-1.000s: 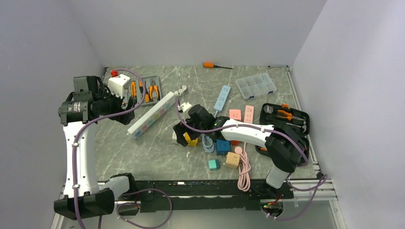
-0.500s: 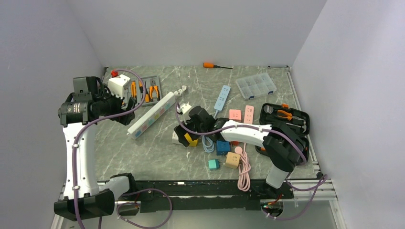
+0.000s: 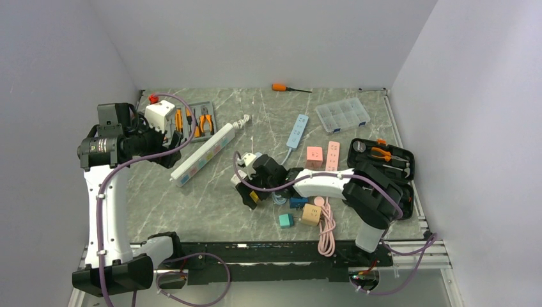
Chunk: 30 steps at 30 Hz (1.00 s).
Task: Pull the plug off the socket
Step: Move the socket to the center of the board, then remove the plug from the socket.
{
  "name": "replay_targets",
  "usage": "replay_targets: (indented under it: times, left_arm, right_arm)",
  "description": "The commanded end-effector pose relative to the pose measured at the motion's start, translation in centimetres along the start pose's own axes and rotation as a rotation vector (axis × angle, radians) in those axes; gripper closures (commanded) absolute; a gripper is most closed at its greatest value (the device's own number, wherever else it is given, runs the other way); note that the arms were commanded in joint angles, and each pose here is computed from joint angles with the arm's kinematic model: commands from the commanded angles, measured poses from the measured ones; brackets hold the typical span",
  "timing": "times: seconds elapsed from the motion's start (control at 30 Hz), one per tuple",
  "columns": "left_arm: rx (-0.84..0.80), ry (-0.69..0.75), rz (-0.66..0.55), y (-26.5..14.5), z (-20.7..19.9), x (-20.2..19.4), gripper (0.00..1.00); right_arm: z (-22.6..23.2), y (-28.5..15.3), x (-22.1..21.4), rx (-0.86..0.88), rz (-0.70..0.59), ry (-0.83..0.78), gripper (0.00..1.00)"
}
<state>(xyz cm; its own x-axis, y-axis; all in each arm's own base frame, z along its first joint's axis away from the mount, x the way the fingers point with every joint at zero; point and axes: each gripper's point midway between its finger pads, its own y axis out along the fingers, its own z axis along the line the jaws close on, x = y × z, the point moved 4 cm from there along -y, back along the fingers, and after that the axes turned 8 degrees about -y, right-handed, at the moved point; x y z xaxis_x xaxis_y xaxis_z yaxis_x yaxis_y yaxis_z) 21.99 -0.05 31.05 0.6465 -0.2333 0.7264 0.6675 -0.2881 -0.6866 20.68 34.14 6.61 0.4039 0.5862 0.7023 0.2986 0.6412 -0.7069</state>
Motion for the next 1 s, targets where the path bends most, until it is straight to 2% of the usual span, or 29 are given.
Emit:
replay_targets:
  times: [0.0, 0.23, 0.43, 0.57, 0.77, 0.97]
  left_arm:
    - [-0.022, 0.017, -0.025, -0.4, -0.4, 0.2, 0.01]
    - [-0.047, 0.041, -0.019, -0.6, -0.9, -0.3, 0.01]
    - [-0.05, 0.044, -0.022, -0.6, -1.0, -0.3, 0.01]
    - [-0.044, 0.054, -0.023, -0.7, -0.9, -0.4, 0.01]
    - [-0.056, 0.084, -0.037, -0.6, -1.2, -0.9, 0.01]
    - [-0.131, 0.191, -0.083, -0.9, -2.6, -1.4, 0.01]
  right_arm:
    - [1.0, 0.7, 0.6, 0.002, -0.049, 0.0, 0.01]
    - [0.5, 1.3, -1.5, -0.071, -0.015, 0.002, 0.07]
    - [-0.6, 1.3, -0.8, -0.176, -0.066, 0.033, 0.1]
    - [-1.0, 1.4, -0.5, -0.222, -0.075, 0.034, 0.17]
    - [-0.3, 0.9, -0.3, -0.264, -0.069, -0.011, 0.38]
    - [1.2, -0.4, 0.8, -0.215, -0.107, -0.021, 0.81]
